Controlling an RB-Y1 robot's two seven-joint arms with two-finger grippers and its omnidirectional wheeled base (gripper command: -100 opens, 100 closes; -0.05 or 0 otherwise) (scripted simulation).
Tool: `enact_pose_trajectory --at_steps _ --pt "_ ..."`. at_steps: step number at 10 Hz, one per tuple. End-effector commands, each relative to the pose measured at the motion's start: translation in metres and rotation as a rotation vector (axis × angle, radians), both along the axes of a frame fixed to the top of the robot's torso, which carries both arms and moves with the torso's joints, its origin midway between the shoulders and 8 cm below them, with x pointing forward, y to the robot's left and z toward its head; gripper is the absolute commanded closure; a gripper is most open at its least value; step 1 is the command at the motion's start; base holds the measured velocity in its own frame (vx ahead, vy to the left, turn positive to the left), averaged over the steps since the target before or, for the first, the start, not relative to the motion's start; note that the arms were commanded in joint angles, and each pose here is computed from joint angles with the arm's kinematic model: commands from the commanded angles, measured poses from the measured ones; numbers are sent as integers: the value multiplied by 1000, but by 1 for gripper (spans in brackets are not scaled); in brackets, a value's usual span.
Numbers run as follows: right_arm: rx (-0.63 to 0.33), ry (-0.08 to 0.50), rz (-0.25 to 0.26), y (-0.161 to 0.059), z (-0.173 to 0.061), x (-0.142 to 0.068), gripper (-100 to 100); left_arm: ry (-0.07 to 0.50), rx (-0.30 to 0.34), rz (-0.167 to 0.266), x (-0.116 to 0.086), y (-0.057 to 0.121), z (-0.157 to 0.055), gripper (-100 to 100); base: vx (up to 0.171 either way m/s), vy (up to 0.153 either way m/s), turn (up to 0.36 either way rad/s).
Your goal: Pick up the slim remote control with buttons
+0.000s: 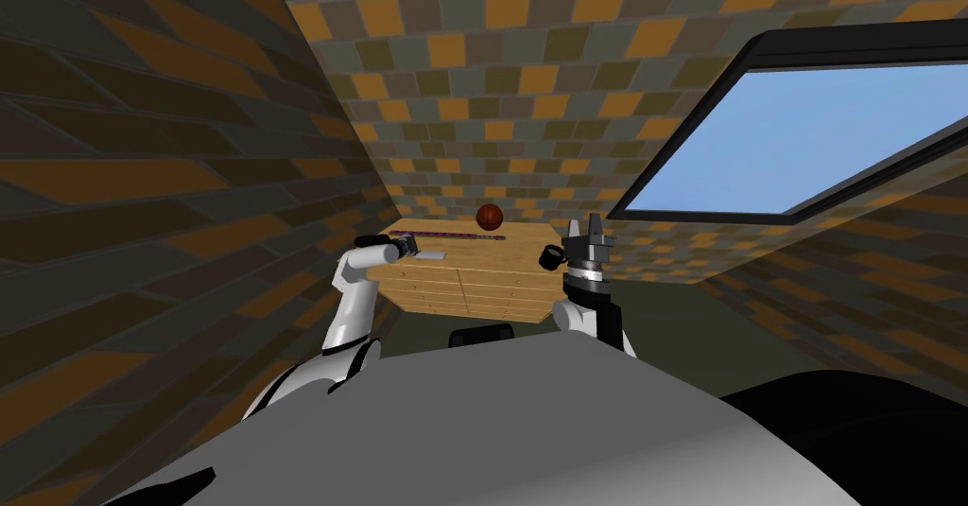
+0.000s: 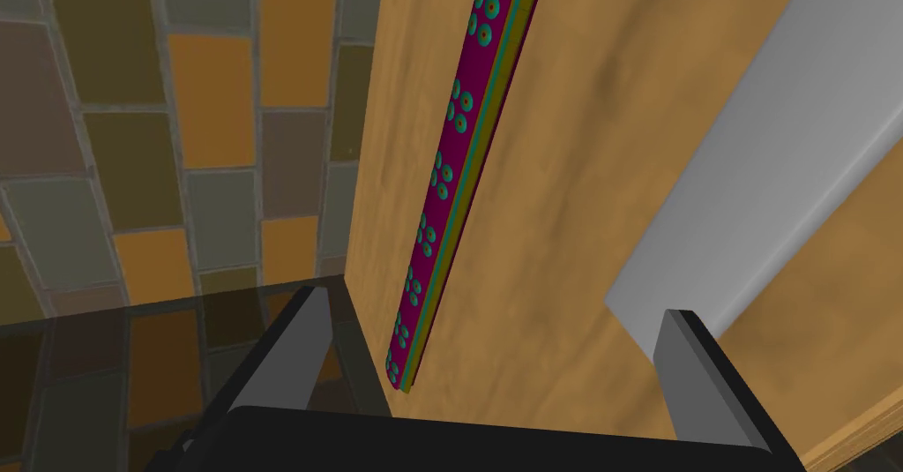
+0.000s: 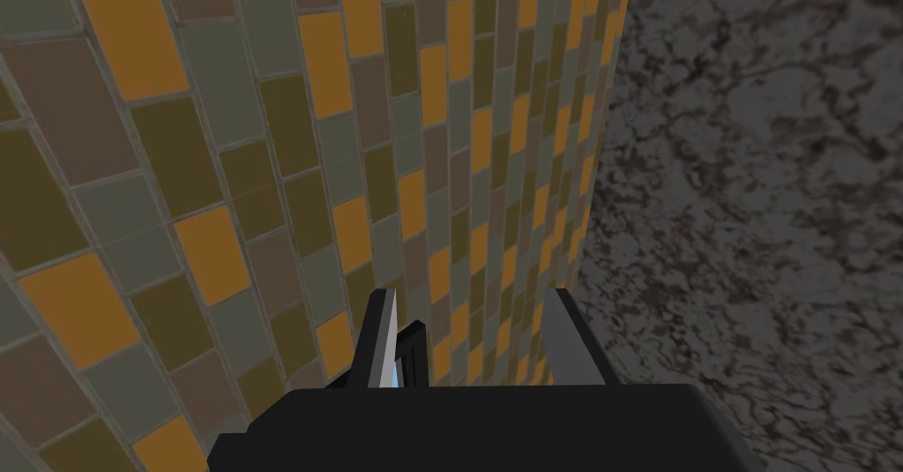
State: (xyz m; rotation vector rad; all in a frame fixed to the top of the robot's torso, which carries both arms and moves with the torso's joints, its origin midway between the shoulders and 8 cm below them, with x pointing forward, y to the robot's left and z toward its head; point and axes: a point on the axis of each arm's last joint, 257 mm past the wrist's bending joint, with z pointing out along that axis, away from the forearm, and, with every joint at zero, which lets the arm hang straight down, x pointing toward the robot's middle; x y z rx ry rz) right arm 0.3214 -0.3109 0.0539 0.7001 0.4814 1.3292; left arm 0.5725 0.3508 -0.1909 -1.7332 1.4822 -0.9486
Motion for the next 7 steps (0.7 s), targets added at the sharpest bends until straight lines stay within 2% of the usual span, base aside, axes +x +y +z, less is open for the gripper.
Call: enact_pose_trajectory --at_steps 1,4,5,7 --pt "0 0 0 0 0 0 0 52 -9 -2 -3 -1 -10 -100 10 -11 -11" --pt "0 0 0 0 0 0 0 136 -26 -5 -5 -5 -23 -100 9 -4 -14" --pt "0 0 0 0 0 0 0 148 -27 -6 -7 -5 -26 -100 6 -1 4" --pt "0 0 0 0 0 0 0 215 -41 -9 -9 -10 -35 -100 13 4 -26"
